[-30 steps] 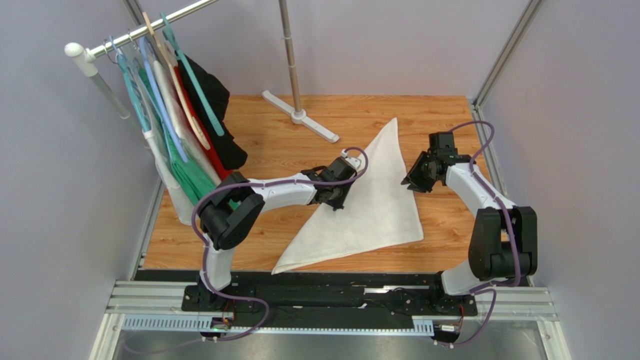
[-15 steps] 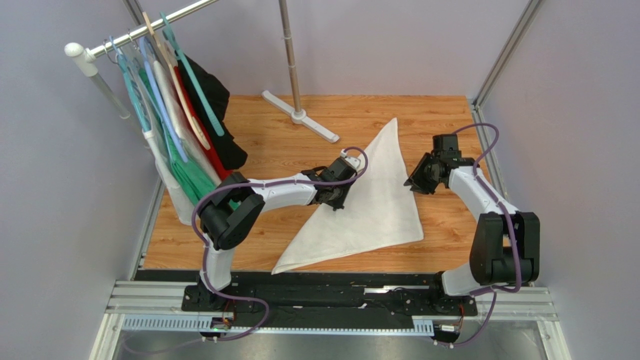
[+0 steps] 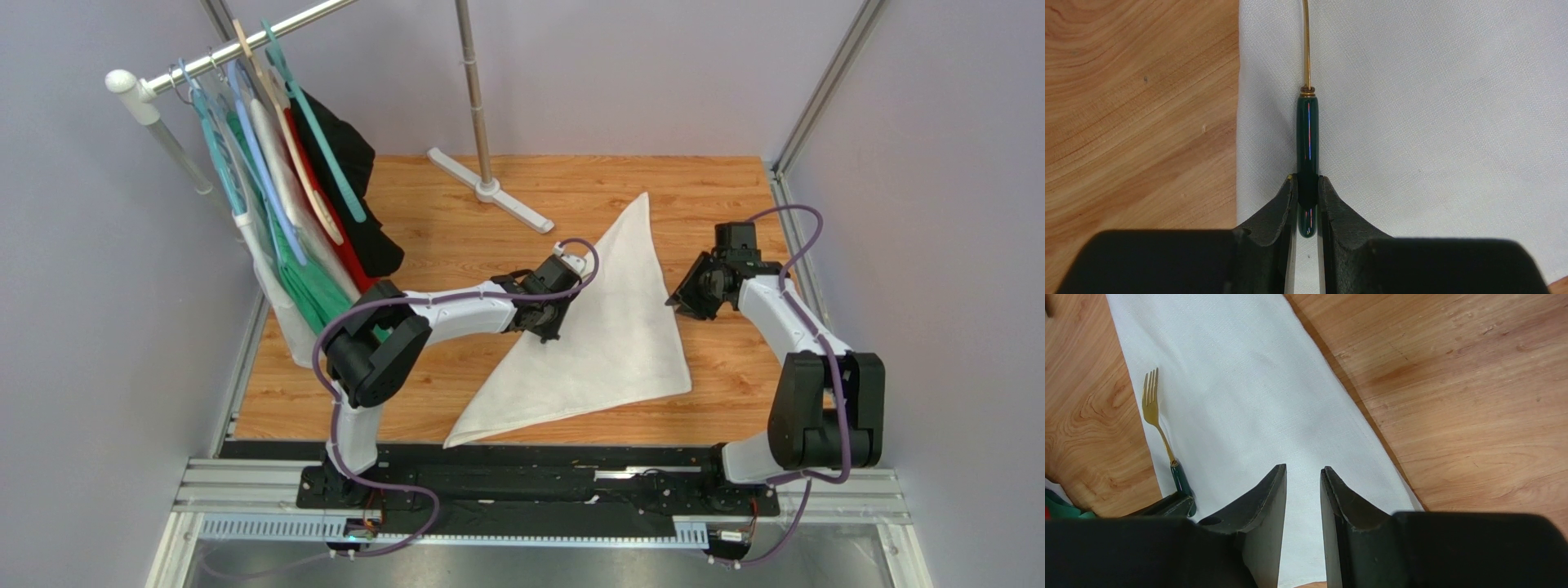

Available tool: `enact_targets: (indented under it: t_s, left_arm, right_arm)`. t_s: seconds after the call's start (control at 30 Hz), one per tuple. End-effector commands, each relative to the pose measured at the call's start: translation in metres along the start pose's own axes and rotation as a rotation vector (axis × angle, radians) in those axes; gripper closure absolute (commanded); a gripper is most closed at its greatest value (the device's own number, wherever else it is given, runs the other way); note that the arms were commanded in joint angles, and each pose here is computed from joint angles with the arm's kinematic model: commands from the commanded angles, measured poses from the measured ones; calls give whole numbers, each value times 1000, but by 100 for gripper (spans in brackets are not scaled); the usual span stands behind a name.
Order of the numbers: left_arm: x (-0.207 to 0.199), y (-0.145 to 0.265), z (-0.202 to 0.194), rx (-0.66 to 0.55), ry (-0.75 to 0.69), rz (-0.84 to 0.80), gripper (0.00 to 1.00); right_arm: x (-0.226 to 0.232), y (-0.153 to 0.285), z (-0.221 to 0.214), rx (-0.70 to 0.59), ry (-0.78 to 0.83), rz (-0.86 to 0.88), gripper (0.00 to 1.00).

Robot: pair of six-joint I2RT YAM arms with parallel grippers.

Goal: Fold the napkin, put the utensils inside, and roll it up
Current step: Place the utensil onto the napkin

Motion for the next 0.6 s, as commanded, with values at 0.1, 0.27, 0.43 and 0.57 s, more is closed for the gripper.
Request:
enact_targets:
  t_s: [0.1,0.27,0.43,0.57]
  left_arm:
    - [1,1,9,-10,5,-2,99]
    - [-1,16,18,-54,-2,-31,62]
    - [-3,41,31,-113,-35,-77,31]
    - [-1,72,39,-172,-40,-104,11]
  right_arm:
    - [-3,9,5,-38,10,33,70]
    - [0,18,4,-55,35,69,68]
    - [4,41,2,-92,83,115,64]
    - [2,51,-5,-99,121,148,61]
Point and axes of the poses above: each gripper's point midway between its finger pads, its own y axis back along the fingers, its own x axis along the line the jaws close on, z = x × y, the point moved 7 cm from there along y, back along the fingers, and after that the axes turned 2 degrees about -y, right-handed, at the moved point
